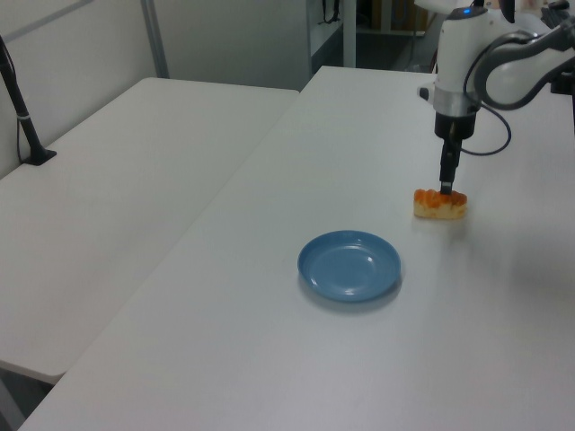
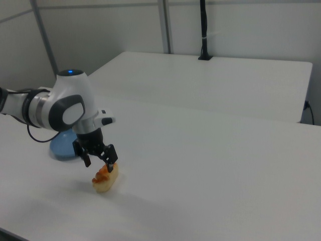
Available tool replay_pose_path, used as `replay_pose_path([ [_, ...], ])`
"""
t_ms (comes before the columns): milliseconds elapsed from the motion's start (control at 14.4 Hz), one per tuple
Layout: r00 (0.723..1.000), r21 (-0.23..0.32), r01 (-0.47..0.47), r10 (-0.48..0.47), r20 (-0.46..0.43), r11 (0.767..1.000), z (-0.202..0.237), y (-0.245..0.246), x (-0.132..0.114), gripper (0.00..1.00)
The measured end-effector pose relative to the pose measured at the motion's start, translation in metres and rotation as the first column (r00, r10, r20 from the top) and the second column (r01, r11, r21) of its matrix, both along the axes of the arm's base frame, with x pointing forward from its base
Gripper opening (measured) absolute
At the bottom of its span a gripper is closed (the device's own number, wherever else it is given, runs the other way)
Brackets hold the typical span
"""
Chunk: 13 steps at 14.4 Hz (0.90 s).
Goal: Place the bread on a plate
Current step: 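Close the gripper on the bread roll, then lift the bread roll and carry it over the blue plate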
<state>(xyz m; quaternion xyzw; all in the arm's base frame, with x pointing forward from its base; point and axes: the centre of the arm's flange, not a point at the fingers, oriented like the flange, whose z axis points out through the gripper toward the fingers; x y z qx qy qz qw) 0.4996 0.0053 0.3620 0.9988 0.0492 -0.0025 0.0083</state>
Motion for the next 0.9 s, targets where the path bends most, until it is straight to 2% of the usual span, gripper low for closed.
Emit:
replay_pose_path([
  [208, 1.000, 0.003, -0.001, 0.001, -0.009, 1.000, -0.026, 0.000, 0.003, 0.98],
  [555, 1.000, -0.004, -0.012, 0.012, -0.014, 1.000, -0.042, 0.000, 0.006, 0.95],
  [763, 1.000, -0.006, -0.016, 0.016, -0.009, 1.000, -0.050, 0.001, 0.009, 0.75],
  [902, 1.000, -0.006, -0.013, 0.013, -0.003, 1.000, -0.047, 0.001, 0.011, 0.47],
])
